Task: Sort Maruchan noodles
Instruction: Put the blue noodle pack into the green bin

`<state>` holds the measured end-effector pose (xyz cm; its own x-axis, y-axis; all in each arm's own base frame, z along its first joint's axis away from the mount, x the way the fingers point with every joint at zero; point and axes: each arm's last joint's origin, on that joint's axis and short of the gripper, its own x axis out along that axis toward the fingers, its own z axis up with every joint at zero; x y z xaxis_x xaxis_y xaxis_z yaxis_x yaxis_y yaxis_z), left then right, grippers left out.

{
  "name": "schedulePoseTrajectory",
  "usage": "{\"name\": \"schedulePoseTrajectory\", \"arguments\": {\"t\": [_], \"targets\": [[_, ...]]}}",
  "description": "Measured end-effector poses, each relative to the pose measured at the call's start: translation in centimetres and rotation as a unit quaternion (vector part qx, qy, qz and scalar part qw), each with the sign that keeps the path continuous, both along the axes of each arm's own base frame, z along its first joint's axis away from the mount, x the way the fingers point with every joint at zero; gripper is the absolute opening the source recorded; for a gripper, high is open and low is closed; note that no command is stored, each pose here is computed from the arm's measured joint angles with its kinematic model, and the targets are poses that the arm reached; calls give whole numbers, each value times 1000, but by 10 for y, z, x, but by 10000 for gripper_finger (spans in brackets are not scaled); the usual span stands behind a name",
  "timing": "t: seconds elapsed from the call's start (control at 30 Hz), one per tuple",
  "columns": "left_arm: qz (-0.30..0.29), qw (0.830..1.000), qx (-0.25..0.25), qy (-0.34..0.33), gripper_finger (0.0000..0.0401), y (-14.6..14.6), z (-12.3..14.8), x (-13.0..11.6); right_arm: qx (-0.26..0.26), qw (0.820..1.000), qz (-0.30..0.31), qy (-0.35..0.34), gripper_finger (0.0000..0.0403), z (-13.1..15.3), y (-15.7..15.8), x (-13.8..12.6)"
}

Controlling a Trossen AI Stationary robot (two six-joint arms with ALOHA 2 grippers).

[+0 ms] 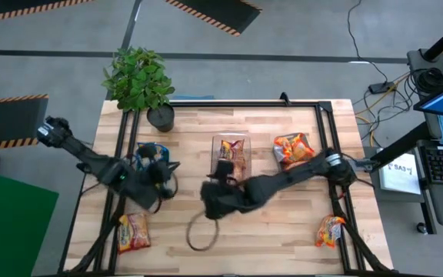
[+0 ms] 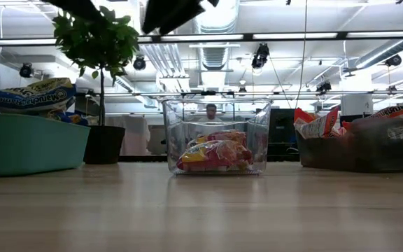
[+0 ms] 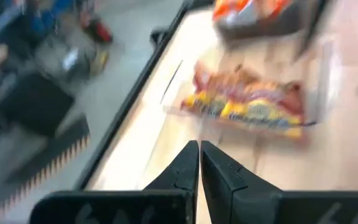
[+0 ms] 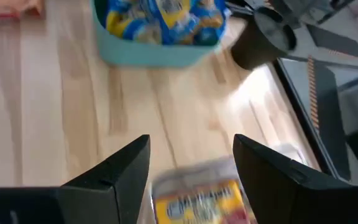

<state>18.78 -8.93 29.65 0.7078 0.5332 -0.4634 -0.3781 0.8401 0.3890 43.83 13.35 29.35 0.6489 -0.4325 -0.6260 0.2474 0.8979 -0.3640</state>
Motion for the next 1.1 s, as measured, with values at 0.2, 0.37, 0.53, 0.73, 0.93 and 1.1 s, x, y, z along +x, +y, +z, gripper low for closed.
{"name": "schedulePoseTrajectory", "arguments": {"t": [0.2, 0.37, 0.53, 0.73, 0.93, 1.1], "targets": [[112, 991, -60, 40, 0, 28, -15, -2, 7, 999, -4, -33, 219, 0, 18, -56], [182, 975, -116, 53, 0, 36, -22, -10, 11, 996, -1, -85, 219, -15, 20, -90], [205, 969, -125, 49, 0, 40, -28, -10, 32, 990, 1, -137, 219, -24, 9, -112], [234, 960, -139, 61, 0, 49, -36, -9, 48, 980, 12, -195, 219, -38, 1, -128], [247, 949, -162, 112, 0, 53, -50, -8, 56, 974, 21, -219, 219, -50, -1, -133], [263, 927, -212, 165, 0, 52, -57, -10, 56, 975, 19, -213, 219, -55, -2, -135]]}}
